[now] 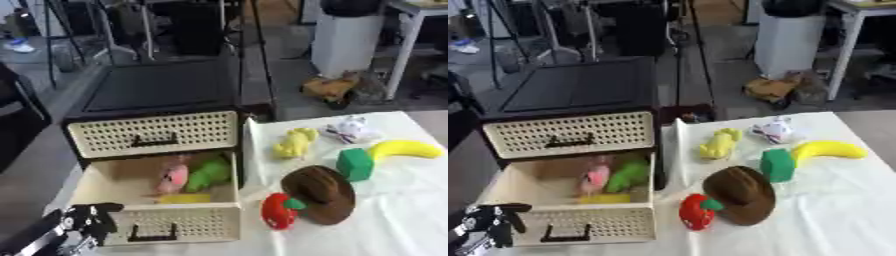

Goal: Pick up objects from table and place into drawer.

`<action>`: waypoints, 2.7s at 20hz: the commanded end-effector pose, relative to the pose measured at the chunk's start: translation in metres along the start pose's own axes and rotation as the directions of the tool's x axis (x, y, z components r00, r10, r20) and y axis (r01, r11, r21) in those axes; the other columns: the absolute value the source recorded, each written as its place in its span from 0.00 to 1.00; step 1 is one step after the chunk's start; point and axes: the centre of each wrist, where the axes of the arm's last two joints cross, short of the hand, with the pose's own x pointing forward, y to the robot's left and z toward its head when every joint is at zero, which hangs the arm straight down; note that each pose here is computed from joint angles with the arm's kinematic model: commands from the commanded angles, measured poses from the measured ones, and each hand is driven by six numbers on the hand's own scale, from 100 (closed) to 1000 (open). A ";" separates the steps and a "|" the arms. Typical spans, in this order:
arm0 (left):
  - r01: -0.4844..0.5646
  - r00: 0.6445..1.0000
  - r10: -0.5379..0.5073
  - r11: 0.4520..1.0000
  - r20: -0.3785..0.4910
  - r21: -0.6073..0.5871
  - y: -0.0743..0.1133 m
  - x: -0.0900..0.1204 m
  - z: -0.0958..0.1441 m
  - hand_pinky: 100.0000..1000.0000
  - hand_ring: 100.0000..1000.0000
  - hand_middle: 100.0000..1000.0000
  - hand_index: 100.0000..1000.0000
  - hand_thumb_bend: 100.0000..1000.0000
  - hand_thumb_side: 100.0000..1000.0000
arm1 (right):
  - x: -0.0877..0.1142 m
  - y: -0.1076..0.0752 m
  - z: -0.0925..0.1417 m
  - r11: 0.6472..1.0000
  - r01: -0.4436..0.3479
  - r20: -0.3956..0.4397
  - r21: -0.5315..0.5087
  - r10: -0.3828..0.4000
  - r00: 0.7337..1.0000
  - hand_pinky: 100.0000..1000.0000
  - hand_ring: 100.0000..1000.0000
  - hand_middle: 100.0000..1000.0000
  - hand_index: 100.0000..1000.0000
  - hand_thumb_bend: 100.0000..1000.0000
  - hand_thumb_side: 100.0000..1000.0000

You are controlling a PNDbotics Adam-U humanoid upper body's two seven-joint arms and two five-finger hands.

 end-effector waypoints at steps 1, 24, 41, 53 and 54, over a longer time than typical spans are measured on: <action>0.058 0.998 -0.058 0.998 0.016 0.004 0.014 0.008 0.005 0.47 0.47 0.58 0.91 0.00 1.00 | 0.005 -0.003 -0.009 1.000 -0.015 0.034 0.014 0.015 0.999 0.67 0.75 0.60 0.76 0.22 1.00; 0.020 0.946 -0.125 0.944 0.299 0.331 0.068 0.011 0.014 0.28 0.40 0.56 0.94 0.00 1.00 | 0.005 -0.006 -0.007 1.000 -0.030 0.039 0.002 0.030 0.999 0.67 0.75 0.60 0.76 0.21 1.00; -0.134 0.929 -0.067 0.856 0.364 0.499 0.095 0.012 0.025 0.10 0.25 0.36 0.91 0.00 0.88 | 0.006 -0.007 -0.007 0.999 -0.040 0.048 0.007 0.040 0.998 0.67 0.75 0.60 0.76 0.23 1.00; -0.134 0.921 -0.052 0.888 0.387 0.439 0.095 0.009 0.031 0.03 0.18 0.27 0.89 0.00 0.89 | 0.006 -0.007 -0.008 0.998 -0.046 0.055 0.032 0.044 0.998 0.67 0.75 0.60 0.77 0.27 1.00; -0.123 0.922 -0.055 0.897 0.383 0.425 0.095 0.008 0.031 0.02 0.17 0.26 0.89 0.00 0.89 | 0.006 -0.007 -0.008 0.998 -0.047 0.056 0.036 0.045 0.997 0.67 0.75 0.60 0.77 0.28 1.00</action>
